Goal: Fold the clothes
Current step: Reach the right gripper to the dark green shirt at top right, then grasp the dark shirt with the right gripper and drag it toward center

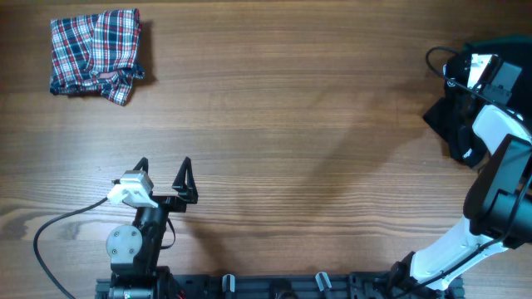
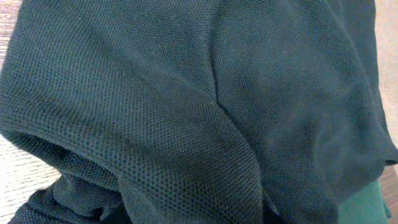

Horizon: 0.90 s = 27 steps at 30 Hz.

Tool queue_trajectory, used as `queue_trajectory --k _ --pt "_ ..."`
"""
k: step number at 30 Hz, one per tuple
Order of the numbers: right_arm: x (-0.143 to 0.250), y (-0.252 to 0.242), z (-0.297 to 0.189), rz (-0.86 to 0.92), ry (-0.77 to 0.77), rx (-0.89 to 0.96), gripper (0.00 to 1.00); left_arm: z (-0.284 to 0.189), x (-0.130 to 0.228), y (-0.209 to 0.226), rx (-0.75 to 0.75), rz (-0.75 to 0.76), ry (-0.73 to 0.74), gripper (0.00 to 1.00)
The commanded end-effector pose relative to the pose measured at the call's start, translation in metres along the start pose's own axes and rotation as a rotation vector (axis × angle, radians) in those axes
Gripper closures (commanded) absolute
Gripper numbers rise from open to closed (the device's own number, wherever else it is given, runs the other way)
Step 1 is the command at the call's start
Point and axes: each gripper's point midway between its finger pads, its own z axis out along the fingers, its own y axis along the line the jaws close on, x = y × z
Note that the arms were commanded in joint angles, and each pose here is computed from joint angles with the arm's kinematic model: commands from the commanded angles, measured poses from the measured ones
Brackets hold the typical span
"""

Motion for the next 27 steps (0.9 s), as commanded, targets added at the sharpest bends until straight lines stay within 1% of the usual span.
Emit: queue_trajectory --k 1,2,3,6,10,15,17,19,23,27 --pt "-0.030 -0.011 -0.022 0.064 -0.086 0.003 0.83 0.000 0.003 0.002 -0.011 0.023 0.005 0.00" --pt "-0.036 -0.015 -0.029 0.079 -0.106 0.009 0.94 0.000 0.003 0.002 -0.010 0.023 0.005 0.00" --pt "-0.044 -0.019 -0.037 0.103 -0.131 0.016 0.96 0.000 0.003 0.002 -0.011 0.023 0.005 0.00" --pt "-0.069 -0.025 -0.066 0.131 -0.226 -0.019 0.96 0.000 0.003 0.002 -0.010 0.023 0.005 0.00" --pt "-0.099 -0.028 -0.113 0.227 -0.356 -0.107 0.96 0.000 0.003 0.002 -0.010 0.023 0.005 0.00" --pt "-0.122 -0.024 -0.159 0.315 -0.465 -0.225 0.96 0.000 0.003 0.002 -0.011 0.023 0.005 0.00" --pt "-0.136 -0.018 -0.187 0.354 -0.529 -0.303 0.96 0.000 0.003 0.002 -0.011 0.023 0.005 0.00" --pt "-0.144 -0.012 -0.207 0.355 -0.570 -0.344 0.96 0.000 0.003 0.002 -0.011 0.023 0.005 0.00" --pt "-0.163 0.007 -0.261 0.320 -0.674 -0.394 0.96 0.000 0.003 0.002 -0.010 0.023 0.005 0.00" --pt "-0.167 0.025 -0.291 0.381 -0.690 -0.478 0.96 0.000 0.003 0.002 -0.010 0.023 0.005 0.00"
